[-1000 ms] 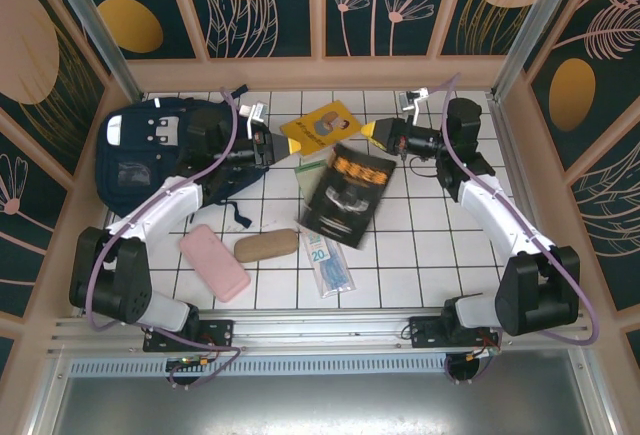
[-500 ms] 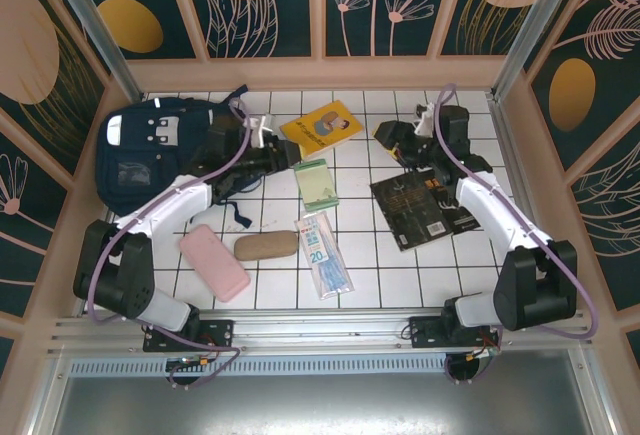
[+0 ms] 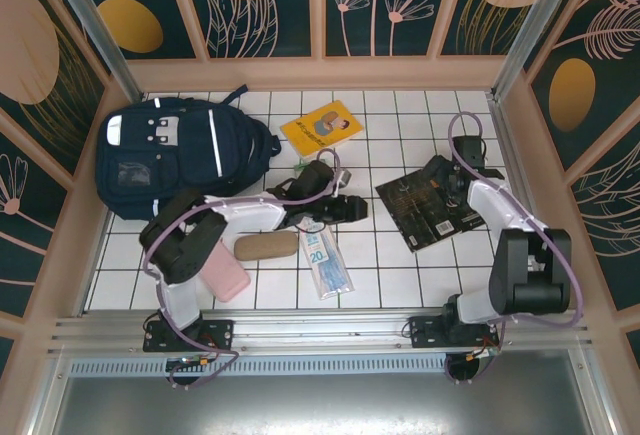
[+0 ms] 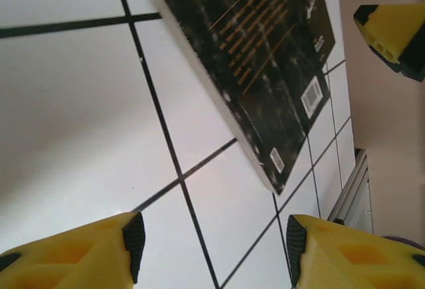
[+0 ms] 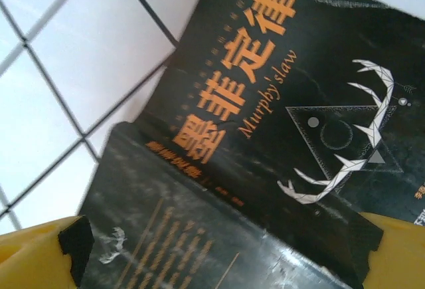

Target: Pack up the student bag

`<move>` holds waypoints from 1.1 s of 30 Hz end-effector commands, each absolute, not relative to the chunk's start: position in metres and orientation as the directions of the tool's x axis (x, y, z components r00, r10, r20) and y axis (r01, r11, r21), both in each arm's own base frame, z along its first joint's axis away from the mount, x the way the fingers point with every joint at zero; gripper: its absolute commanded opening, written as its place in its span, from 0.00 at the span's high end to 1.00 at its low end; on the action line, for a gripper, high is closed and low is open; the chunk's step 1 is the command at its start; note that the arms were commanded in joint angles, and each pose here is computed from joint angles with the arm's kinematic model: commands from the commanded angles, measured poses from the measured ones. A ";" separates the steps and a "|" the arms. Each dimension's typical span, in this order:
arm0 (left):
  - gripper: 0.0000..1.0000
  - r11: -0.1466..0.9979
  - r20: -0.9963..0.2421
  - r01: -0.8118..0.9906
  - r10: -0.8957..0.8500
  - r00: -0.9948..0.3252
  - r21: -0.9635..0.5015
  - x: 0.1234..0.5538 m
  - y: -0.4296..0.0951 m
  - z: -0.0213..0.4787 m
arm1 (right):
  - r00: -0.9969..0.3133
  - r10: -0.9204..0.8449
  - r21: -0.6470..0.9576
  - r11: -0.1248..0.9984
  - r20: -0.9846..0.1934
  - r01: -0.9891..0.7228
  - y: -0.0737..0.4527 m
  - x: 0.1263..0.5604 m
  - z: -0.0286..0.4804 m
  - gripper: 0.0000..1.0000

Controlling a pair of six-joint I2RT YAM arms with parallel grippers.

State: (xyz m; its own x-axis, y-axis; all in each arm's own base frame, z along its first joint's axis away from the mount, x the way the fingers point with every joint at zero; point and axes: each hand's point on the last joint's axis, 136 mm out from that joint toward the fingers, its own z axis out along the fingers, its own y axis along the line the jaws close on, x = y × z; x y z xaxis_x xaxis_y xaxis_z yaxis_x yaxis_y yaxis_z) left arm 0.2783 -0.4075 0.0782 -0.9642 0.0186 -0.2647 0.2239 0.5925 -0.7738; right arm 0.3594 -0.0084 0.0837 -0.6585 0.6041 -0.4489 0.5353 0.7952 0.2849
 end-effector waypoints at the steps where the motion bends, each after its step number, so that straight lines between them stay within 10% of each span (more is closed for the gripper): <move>1: 0.41 0.507 -0.285 0.221 -0.051 -0.957 -0.833 0.301 -0.432 0.102 | -0.712 0.580 0.313 0.814 -0.396 0.489 -0.006 0.369 0.069 0.01; 23: 0.38 0.651 -0.177 0.143 0.014 -0.984 -0.745 0.314 -0.442 0.026 | -0.859 0.512 0.733 0.591 -0.020 0.336 0.101 0.311 0.043 0.05; 33: 0.36 0.667 -0.197 0.165 0.028 -0.980 -0.727 0.316 -0.441 0.028 | -0.889 0.453 0.771 0.589 -0.069 0.241 0.127 0.310 0.064 0.31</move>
State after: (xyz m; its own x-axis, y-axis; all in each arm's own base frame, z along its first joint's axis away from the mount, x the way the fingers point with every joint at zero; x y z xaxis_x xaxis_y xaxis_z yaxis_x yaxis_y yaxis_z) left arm 0.3397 -0.4327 0.0483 -0.9696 -0.0449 -0.2405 0.1541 0.6518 -0.7426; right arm 0.3263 0.0918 0.0460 -0.8431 0.5186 -0.1420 0.2935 0.6652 0.6866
